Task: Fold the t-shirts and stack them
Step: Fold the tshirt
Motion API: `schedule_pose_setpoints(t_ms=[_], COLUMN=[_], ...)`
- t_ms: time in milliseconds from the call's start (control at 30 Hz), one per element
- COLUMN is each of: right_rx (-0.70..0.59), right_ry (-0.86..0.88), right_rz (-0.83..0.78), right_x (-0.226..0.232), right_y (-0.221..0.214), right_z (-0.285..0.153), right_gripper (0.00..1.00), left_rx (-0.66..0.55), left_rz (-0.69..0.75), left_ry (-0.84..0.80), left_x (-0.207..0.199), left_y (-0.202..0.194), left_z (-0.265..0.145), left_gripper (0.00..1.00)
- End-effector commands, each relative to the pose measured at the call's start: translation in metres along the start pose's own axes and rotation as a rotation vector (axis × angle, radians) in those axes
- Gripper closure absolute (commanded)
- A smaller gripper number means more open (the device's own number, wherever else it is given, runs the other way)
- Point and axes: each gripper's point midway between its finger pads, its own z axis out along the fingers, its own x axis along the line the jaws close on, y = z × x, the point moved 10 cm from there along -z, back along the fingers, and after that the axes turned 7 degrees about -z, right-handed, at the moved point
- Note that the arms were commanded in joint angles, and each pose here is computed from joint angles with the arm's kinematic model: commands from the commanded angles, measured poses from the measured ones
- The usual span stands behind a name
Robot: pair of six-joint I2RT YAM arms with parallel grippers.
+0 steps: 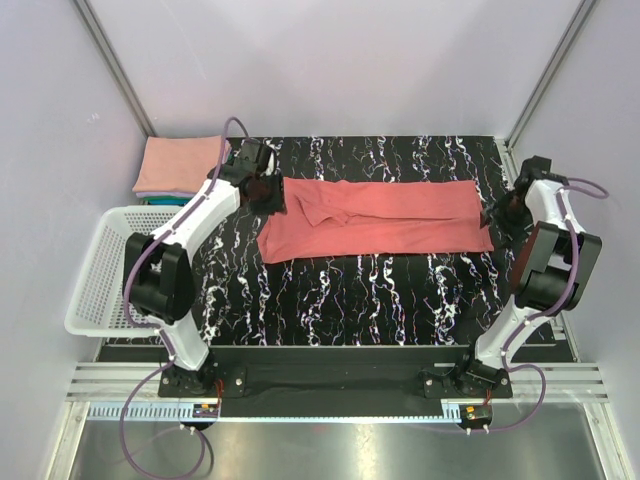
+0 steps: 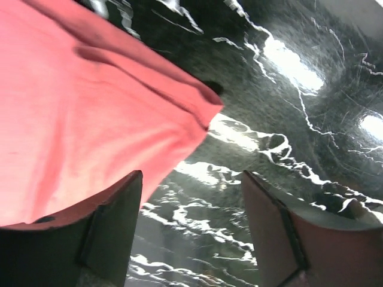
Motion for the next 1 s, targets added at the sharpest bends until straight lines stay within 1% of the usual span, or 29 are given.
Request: schedule_pose_setpoints(t_ms=[0,33,133,167,267,400,633,867,967], right_rx=[-0.111,-0.11,-0.153,-0.144,-0.151,-0.149,-0.144,-0.155,-0.155], right_ry=[0.093,0.119,0.184,0.227,0.295,0.365,0.37,0.363,0.365], right_rz=[0.087,0.096,0.11,0.106,0.094,0.065,0.041,0.025,0.025], right_x=[0.016,0.022,0.036,0.043,0.054,0.066,0.073,0.074,0.075], right_y=[0.023,0.026,0.038,0.037,0.036,0.031,0.027,0.031,0.032], right_z=[-0.046,-0.051,-0.066,-0.07,-0.08,-0.084,-0.081,-0.081,-0.081], right_gripper=[0.21,0.18,0.18,0.18,0.17,0.17,0.16,0.16,0.16], left_rx=[-0.103,-0.087,-0.068,-0.042,-0.015,-0.036,0.004,0.03,0.0], left_rz=[-0.15,-0.177,-0.198,-0.209,-0.249,-0.277,-0.299,-0.309,-0.284], left_ry=[-0.154,-0.152,-0.137,-0.131,-0.141,-0.129,-0.129,-0.088,-0.04], left_x=[-0.026,-0.03,-0.035,-0.036,-0.04,-0.047,-0.054,-0.056,-0.06], left_y=[0.025,0.028,0.032,0.033,0.035,0.038,0.035,0.028,0.028], left_z=[0.001,0.015,0.038,0.052,0.071,0.083,0.106,0.114,0.11], left_gripper=[0.58,0.58,0.58,0.59,0.6,0.6,0.58,0.58,0.58])
